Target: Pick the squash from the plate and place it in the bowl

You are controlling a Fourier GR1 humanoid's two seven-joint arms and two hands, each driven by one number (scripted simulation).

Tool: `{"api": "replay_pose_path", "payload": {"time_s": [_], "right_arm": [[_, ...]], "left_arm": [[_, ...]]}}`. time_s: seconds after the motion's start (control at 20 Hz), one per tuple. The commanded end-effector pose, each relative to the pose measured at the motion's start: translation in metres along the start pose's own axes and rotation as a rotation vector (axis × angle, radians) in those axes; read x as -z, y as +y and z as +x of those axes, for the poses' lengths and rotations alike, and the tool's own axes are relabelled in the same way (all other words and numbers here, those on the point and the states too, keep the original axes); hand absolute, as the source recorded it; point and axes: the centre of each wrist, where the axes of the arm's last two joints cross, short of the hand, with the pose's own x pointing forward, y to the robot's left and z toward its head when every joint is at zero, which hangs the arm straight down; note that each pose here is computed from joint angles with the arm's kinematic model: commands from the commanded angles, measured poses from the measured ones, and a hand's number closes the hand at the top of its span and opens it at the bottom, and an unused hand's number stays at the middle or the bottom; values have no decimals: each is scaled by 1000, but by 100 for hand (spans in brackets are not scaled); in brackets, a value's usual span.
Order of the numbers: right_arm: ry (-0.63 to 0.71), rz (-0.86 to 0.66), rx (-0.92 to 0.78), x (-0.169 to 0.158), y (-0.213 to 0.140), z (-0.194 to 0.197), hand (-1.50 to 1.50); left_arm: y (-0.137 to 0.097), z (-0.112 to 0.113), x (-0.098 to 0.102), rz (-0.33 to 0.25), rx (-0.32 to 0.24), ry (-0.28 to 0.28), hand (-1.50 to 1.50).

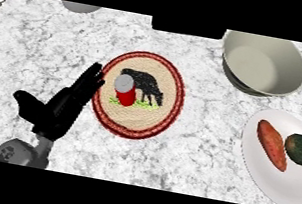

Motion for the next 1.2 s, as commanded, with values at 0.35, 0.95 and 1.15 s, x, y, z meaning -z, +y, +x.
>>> {"api": "replay_pose_path", "payload": {"time_s": [0.35,0.95,1.15], "right_arm": [[334,179,-389,29,-36,76,-150],[632,340,-430,64,19,106,-150],[676,405,-448,75,24,79,-150]], "left_arm": [[-11,7,13,-12,-11,0,0],[-7,3,13,-48,-6,16,0],[5,18,5,-46,14,2,0]]}}
